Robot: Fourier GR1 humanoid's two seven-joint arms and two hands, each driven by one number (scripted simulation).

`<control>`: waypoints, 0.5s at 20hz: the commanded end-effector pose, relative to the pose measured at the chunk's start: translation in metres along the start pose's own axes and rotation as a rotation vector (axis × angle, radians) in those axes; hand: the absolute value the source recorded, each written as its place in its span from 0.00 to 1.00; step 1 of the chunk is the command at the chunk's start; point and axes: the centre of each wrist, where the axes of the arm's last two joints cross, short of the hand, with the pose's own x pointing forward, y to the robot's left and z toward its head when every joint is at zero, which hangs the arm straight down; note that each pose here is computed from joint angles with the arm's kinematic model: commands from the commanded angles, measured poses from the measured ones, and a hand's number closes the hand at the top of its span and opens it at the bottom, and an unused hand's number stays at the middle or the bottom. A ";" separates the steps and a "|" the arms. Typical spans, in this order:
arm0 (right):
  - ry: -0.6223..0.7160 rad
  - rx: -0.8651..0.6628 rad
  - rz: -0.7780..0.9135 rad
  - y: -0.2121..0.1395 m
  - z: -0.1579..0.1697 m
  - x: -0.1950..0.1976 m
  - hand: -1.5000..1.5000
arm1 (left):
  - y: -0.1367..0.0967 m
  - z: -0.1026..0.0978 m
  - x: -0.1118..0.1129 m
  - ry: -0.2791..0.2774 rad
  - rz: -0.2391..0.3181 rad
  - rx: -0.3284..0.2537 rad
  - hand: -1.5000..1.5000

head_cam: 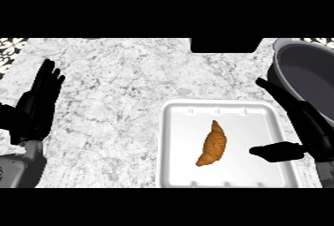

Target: Pick the croissant from the tray and place it in the pot

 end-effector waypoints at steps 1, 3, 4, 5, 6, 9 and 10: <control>0.116 0.212 0.138 0.018 -0.007 0.024 0.00 | -0.018 0.001 0.000 -0.014 -0.006 -0.028 0.50; 0.158 0.287 0.216 0.017 -0.009 0.034 0.00 | -0.002 0.001 0.000 -0.009 -0.003 -0.033 0.50; 0.180 0.313 0.240 0.027 -0.014 0.041 0.00 | -0.003 -0.005 0.017 -0.001 0.003 -0.038 0.50; 0.189 0.356 0.282 0.022 -0.014 0.049 0.00 | -0.003 -0.002 0.002 -0.005 -0.010 -0.019 0.50; 0.206 0.389 0.288 0.039 -0.017 0.058 0.00 | -0.008 -0.005 0.014 -0.013 0.004 -0.029 0.50; 0.254 0.476 0.320 0.041 -0.031 0.075 0.00 | 0.000 -0.009 0.008 -0.001 -0.003 -0.023 0.50; 0.260 0.490 0.317 0.057 -0.023 0.091 0.00 | 0.005 0.005 0.004 -0.006 0.005 -0.010 0.50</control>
